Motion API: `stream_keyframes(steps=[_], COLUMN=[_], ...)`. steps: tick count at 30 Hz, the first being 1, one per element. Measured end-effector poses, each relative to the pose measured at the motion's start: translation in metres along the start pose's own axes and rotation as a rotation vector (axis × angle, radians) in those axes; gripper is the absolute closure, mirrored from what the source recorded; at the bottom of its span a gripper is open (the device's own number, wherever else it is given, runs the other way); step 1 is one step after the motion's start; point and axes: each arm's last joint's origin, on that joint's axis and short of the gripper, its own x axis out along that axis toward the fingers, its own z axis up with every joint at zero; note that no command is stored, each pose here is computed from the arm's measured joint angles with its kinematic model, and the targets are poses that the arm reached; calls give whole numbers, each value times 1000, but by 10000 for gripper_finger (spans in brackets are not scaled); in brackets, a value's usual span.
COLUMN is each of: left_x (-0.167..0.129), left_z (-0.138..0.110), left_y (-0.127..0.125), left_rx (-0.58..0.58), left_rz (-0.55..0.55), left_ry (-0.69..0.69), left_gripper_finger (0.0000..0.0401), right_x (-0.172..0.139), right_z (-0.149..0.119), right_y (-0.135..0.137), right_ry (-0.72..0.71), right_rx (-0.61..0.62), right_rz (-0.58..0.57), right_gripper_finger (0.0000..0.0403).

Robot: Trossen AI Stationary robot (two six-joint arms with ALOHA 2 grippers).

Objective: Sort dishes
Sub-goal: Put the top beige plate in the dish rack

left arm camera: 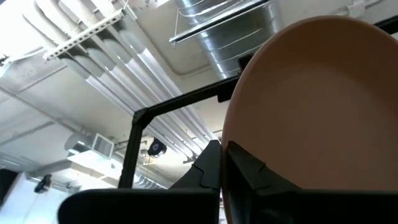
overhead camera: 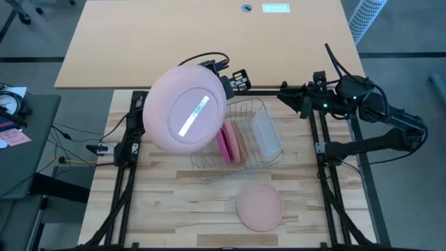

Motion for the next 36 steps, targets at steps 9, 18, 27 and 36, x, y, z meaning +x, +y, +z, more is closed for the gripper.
stream_keyframes(steps=[9,18,27,36], left_x=[-3,5,33,33], left_z=[8,30,70,122], left_y=[4,13,-14,-53], left_rx=[-181,-493,-604,-396], left_rz=[37,251,394,838], left_ry=[-98,-155,117,395], left_gripper_finger=[401,401,401,401], right_x=[4,16,53,59], right_z=[-1,-14,-44,-56], right_y=[-1,10,32,40], right_ry=[-13,-56,-45,-148], right_rx=[125,388,440,436], right_rz=[-35,-109,-155,-240], right_gripper_finger=[155,155,155,155])
